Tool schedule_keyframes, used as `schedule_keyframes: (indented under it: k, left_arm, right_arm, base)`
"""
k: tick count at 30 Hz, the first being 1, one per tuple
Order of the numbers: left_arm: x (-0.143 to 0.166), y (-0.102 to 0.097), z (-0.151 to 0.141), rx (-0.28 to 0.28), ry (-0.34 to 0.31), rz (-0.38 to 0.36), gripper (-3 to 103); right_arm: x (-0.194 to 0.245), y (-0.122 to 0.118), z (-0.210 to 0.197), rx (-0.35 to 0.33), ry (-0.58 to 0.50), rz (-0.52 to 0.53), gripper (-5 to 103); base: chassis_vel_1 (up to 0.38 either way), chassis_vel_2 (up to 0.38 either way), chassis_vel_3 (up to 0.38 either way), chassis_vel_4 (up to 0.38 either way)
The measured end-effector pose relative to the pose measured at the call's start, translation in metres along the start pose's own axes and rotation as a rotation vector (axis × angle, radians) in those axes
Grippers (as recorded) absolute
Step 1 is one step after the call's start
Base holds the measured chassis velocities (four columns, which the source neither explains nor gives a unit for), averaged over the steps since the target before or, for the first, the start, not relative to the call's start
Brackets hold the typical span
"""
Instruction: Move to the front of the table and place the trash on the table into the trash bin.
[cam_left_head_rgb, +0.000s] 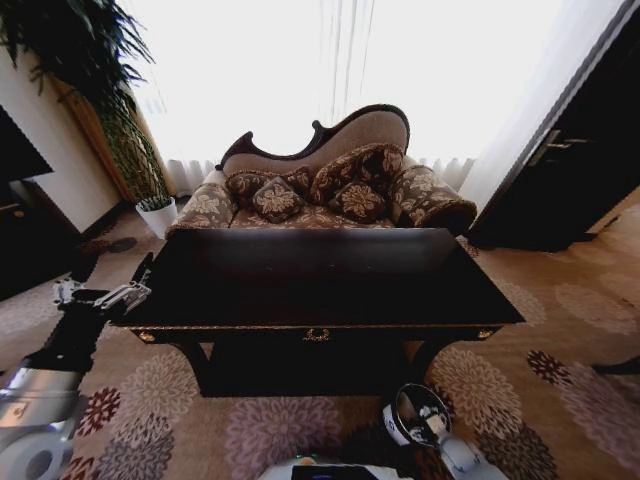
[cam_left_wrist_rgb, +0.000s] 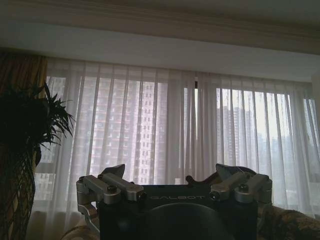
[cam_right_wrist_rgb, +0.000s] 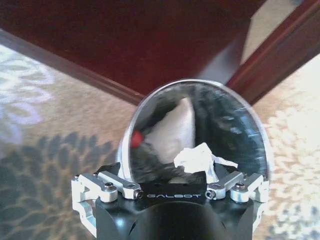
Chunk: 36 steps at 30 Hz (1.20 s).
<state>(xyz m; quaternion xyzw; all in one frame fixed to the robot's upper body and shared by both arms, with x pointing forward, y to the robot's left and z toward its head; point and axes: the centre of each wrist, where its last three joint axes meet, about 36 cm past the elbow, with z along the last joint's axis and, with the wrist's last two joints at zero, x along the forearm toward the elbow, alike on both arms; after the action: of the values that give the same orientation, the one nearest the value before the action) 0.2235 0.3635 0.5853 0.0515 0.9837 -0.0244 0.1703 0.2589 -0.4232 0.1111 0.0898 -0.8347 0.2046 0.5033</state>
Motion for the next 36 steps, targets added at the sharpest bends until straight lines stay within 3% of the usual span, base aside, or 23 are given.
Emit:
schedule_keyframes:
  k: [7, 36]
  left_arm:
    - [0.001, 0.0, 0.0, 0.001, 0.002, -0.002, 100]
    - [0.001, 0.001, -0.001, 0.0, 0.0, -0.008, 100]
  right_arm:
    - [-0.001, 0.009, 0.012, -0.01, 0.021, -0.041, 100]
    - [-0.009, 0.01, 0.025, 0.01, 0.085, -0.002, 100]
  base:
    - [0.0, 0.0, 0.0, 0.0]
    - [0.0, 0.0, 0.0, 0.0]
